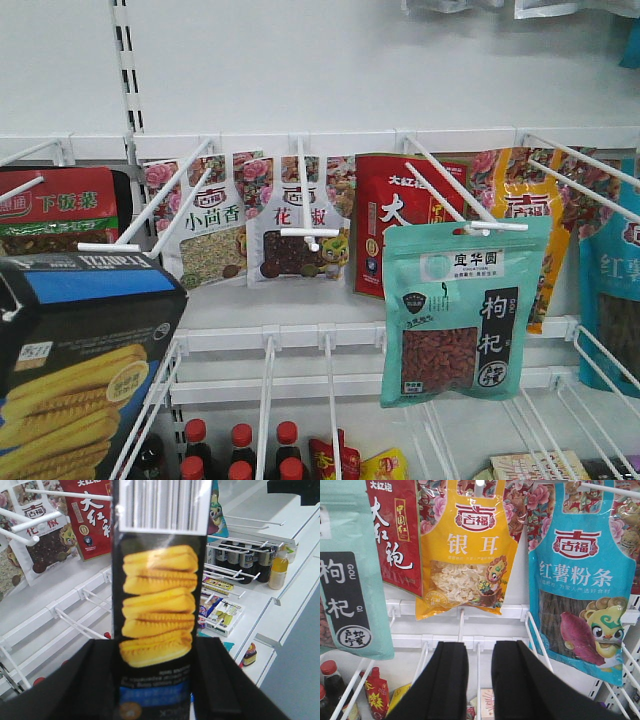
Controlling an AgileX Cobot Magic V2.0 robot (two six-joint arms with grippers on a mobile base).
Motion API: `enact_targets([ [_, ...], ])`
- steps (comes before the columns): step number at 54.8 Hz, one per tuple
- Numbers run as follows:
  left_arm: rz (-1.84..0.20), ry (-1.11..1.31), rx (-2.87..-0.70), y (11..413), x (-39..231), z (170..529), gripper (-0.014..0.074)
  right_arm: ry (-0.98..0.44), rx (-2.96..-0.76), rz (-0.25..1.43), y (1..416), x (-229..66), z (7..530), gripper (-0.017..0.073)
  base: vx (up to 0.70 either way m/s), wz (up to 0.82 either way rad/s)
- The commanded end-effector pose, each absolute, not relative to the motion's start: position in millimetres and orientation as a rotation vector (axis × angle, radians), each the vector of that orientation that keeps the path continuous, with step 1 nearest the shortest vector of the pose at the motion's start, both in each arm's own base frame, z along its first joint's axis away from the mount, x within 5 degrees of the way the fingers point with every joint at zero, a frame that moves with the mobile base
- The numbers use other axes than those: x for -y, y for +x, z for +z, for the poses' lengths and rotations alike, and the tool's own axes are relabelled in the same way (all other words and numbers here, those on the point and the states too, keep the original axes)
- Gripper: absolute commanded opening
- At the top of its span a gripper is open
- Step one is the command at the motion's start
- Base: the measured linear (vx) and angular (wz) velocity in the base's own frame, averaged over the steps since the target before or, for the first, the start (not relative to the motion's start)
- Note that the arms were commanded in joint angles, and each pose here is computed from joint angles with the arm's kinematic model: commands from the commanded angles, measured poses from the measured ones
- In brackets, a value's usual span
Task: Pick snacks and fruit into basket
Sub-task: 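Reach the right gripper to the teal goji-berry bag and grasp it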
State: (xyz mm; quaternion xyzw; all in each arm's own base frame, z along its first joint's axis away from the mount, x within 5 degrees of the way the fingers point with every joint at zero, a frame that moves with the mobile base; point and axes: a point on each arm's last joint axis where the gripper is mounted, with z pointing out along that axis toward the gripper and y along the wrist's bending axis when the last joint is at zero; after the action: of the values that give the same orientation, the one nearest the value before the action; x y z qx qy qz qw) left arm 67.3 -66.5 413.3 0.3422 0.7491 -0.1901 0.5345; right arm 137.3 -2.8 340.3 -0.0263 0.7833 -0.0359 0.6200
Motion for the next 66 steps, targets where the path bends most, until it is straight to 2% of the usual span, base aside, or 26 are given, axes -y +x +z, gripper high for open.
enact_targets([
  [1,-0.481,0.769,-1.671,66.9,65.7,431.7,-0.0010,-0.073,-1.689,-0.096,139.0,2.4,358.7,0.0227,0.00,0.00],
  [66,-0.481,0.769,-1.671,66.9,65.7,431.7,-0.0010,-0.069,-1.685,-0.092,139.0,2.4,359.0,0.0230,0.00,0.00],
])
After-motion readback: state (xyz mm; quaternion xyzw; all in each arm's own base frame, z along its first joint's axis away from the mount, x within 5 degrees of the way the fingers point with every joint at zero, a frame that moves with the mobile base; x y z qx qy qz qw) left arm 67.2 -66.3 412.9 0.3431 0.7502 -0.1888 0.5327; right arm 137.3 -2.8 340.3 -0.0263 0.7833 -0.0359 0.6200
